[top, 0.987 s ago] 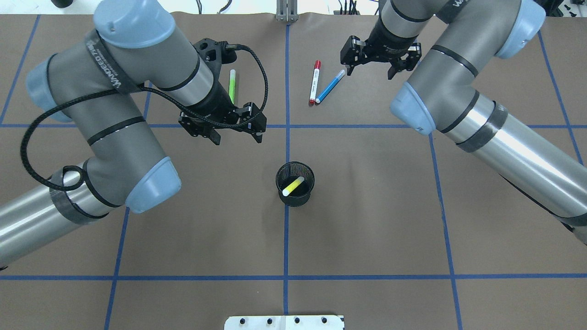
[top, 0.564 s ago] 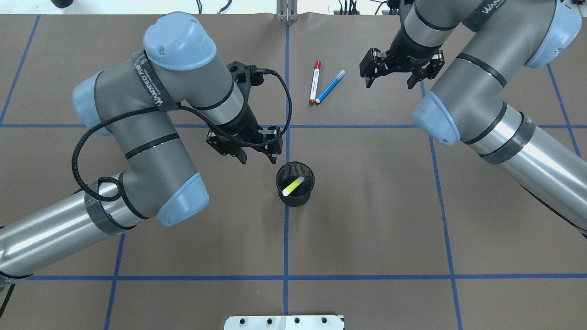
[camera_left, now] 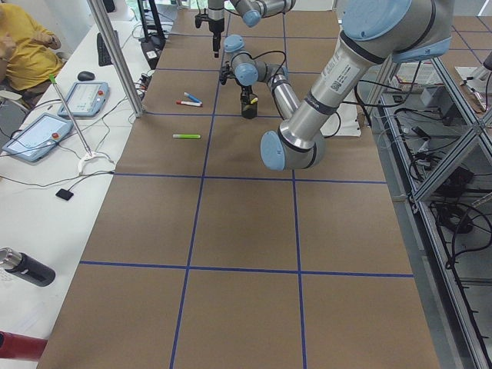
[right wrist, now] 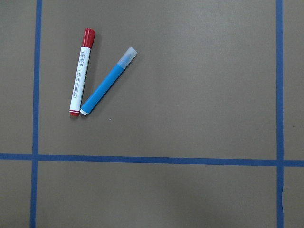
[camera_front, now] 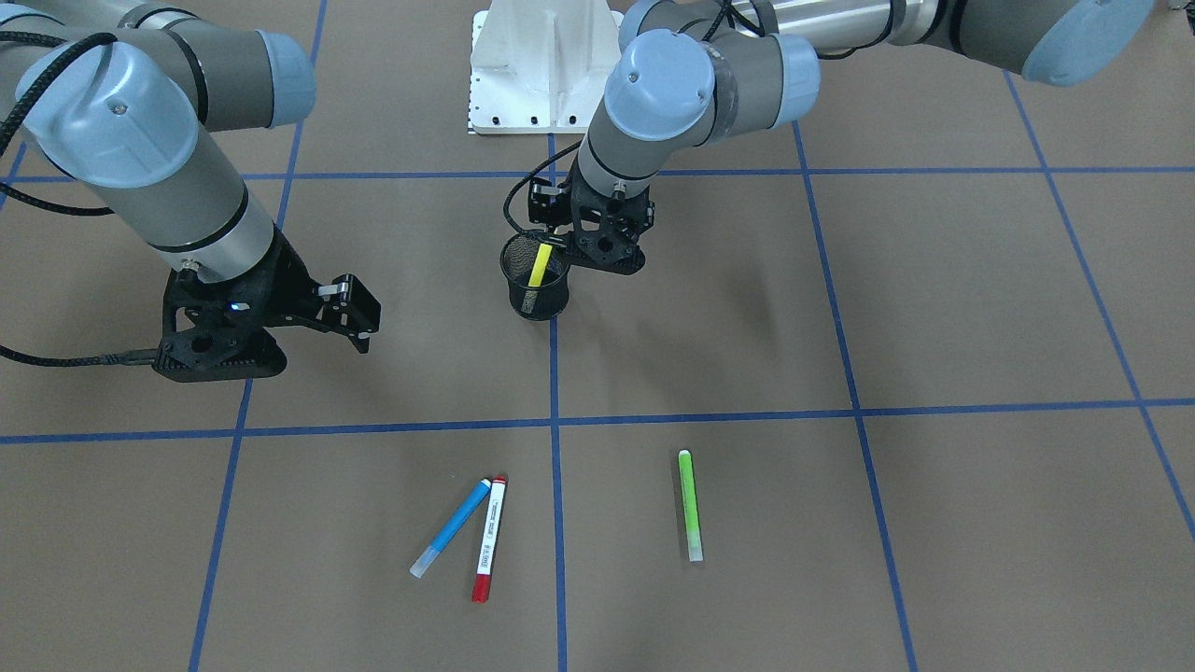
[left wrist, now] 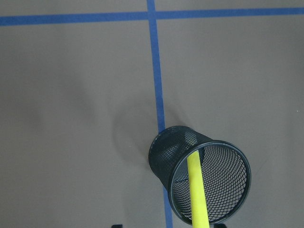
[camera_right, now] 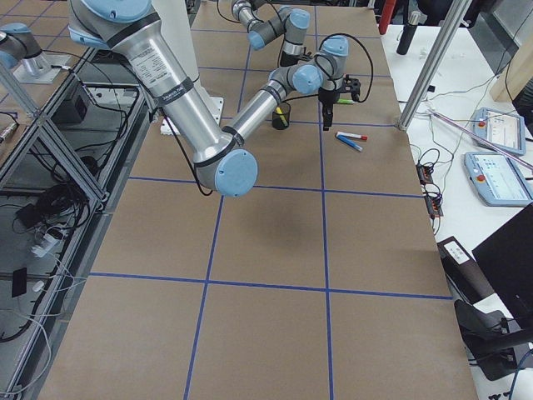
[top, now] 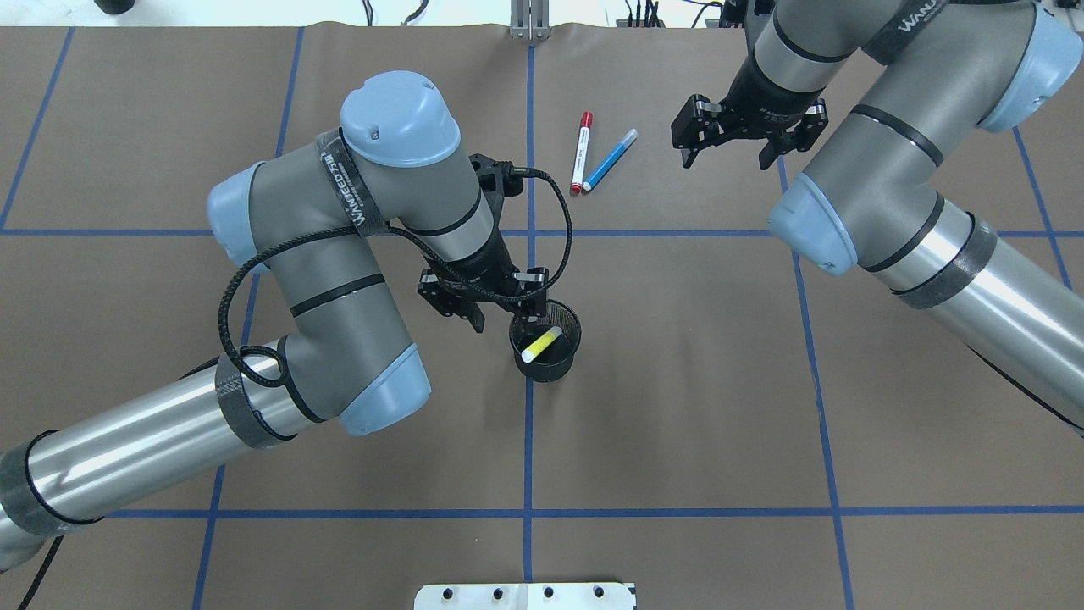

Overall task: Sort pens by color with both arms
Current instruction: 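Lower the left gripper into the cup and grasp the yellow highlighter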

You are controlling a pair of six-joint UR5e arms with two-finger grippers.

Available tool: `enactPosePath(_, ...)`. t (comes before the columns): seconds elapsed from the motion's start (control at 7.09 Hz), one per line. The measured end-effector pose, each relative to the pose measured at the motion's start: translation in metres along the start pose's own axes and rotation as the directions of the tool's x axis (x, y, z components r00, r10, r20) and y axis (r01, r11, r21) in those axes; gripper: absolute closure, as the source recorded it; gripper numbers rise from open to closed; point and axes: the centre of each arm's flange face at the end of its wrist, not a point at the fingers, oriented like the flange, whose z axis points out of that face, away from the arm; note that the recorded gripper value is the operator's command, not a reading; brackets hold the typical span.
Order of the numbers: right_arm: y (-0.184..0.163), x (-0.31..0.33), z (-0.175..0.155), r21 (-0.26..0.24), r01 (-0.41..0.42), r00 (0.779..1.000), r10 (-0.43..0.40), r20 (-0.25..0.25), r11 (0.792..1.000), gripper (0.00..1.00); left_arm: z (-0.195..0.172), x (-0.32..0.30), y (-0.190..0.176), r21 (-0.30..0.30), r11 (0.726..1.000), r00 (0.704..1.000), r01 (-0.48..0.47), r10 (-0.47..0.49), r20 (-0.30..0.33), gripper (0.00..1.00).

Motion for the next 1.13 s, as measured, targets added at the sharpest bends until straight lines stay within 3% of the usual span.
enactPosePath(1.13,0.000,0.000,0.001,-0.002,0.000,1.000,0.000,-0.001,1.000,0.00,0.026,0.017,0.005,-0.036,0.999,1.000,0.023,-0.023,0.011,0.55)
